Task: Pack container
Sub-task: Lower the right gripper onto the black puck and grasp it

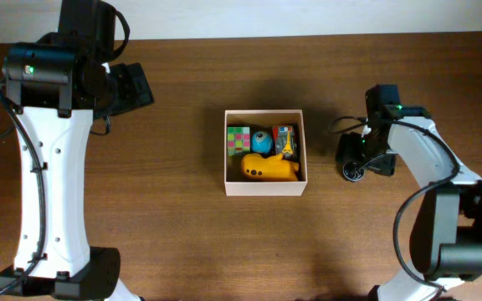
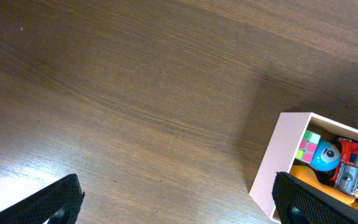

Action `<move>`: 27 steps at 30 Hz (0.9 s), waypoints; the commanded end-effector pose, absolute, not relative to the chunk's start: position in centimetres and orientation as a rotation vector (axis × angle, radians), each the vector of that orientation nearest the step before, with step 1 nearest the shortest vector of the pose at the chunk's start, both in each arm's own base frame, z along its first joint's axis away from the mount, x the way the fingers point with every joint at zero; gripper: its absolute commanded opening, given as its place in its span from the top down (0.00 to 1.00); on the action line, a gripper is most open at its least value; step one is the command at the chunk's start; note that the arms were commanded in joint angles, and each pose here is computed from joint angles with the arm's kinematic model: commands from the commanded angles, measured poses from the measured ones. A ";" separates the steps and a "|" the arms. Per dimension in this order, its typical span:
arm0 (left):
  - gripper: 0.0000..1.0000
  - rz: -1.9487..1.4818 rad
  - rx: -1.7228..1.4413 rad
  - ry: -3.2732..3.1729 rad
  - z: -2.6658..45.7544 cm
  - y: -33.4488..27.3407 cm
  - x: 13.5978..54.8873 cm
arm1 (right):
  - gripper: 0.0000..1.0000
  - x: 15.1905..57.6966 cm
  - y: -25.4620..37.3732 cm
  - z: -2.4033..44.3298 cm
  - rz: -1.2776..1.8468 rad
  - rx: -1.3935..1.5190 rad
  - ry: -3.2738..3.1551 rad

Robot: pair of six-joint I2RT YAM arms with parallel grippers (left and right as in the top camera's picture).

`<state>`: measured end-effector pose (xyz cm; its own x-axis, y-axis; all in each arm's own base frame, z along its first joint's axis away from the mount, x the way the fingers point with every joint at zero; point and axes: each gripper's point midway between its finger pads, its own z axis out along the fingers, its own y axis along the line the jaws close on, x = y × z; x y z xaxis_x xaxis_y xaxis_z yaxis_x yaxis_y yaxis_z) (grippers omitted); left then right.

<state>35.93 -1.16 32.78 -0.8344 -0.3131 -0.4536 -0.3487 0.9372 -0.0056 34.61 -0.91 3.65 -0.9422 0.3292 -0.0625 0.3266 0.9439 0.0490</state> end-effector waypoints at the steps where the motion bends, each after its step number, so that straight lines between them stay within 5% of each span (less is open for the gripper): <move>1: 0.01 0.108 -0.456 2.640 32.7 -1.2 36.0 | 0.15 34.2 -0.8 1.9 0.071 0.512 3.072; 7: 0.01 0.108 -0.455 2.640 32.7 -1.2 36.0 | 0.17 34.1 -0.9 0.3 0.064 0.521 3.105; 11: 0.01 0.108 -0.456 2.640 32.7 -1.2 36.0 | 0.27 34.2 -0.8 -0.2 0.070 0.523 3.108; 18: 0.01 0.108 -0.456 2.640 32.7 -1.2 36.0 | 0.23 34.2 -0.8 -0.4 0.070 0.522 3.107; 27: 0.01 0.108 -0.456 2.640 32.7 -1.2 36.0 | 0.35 34.0 -0.8 -0.5 0.070 0.528 3.109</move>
